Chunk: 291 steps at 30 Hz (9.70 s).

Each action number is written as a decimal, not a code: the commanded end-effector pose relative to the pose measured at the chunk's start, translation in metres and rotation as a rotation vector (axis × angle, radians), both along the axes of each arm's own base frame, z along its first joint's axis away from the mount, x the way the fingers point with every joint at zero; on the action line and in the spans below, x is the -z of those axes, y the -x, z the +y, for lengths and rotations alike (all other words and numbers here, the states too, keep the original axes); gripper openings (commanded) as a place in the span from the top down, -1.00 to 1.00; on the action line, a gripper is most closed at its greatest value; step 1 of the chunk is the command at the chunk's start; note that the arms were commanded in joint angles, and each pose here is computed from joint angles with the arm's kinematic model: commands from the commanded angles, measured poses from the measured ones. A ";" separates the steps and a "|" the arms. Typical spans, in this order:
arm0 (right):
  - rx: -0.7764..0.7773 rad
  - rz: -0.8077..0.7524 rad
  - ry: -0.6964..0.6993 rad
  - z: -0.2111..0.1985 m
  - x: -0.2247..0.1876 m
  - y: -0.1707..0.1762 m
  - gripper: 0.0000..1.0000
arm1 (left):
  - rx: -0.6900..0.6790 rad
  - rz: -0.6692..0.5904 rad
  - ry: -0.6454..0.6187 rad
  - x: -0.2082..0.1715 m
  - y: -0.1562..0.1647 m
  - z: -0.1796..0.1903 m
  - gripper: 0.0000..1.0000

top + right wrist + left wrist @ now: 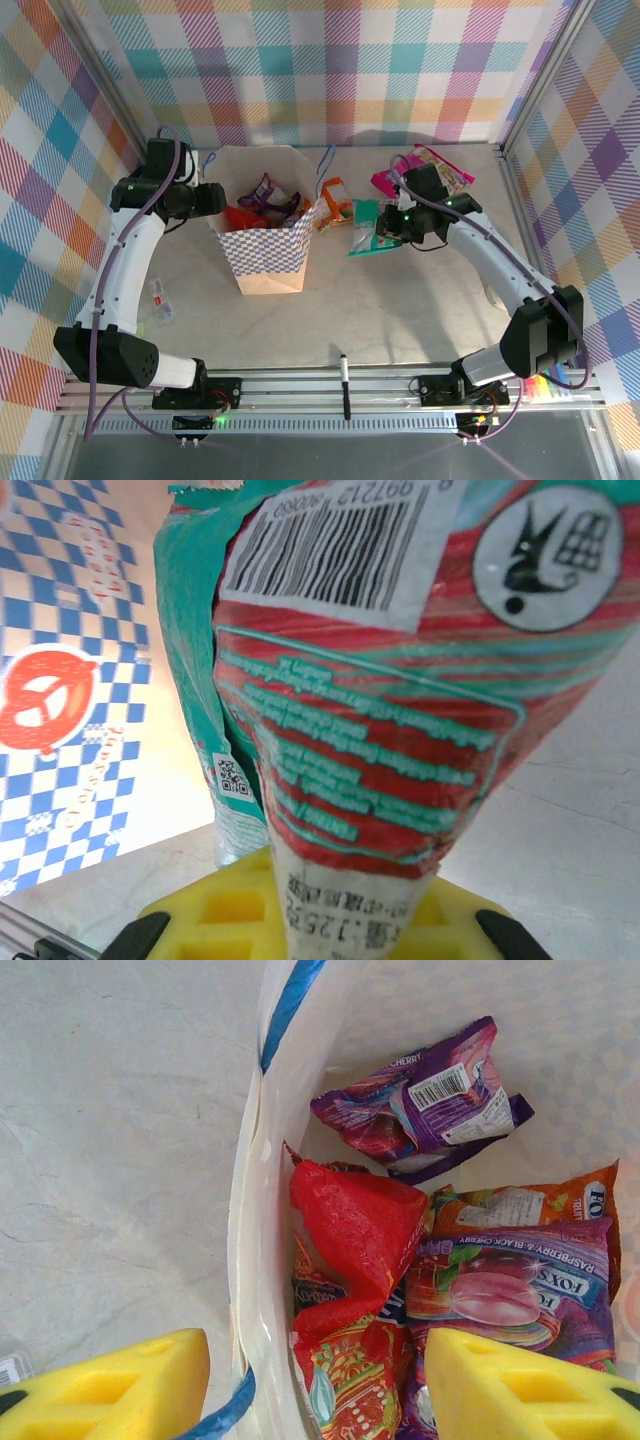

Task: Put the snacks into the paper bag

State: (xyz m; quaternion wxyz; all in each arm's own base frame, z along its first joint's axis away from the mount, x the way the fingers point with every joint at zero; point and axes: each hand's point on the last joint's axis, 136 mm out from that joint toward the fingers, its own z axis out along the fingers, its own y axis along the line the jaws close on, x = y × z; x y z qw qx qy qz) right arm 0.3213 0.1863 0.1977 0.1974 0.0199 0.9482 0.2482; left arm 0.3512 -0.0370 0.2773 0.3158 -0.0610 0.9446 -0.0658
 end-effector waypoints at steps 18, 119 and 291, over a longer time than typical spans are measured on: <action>-0.024 -0.298 -0.068 -0.007 -0.124 0.009 0.79 | -0.008 -0.054 0.035 -0.022 -0.004 -0.005 -0.18; -0.568 -0.196 -0.409 0.282 -0.138 -0.028 0.30 | -0.105 -0.153 0.051 -0.040 0.007 0.025 -0.19; 0.021 0.277 -0.250 0.079 0.145 -0.156 -0.62 | -0.064 -0.077 0.072 -0.024 -0.005 0.016 -0.18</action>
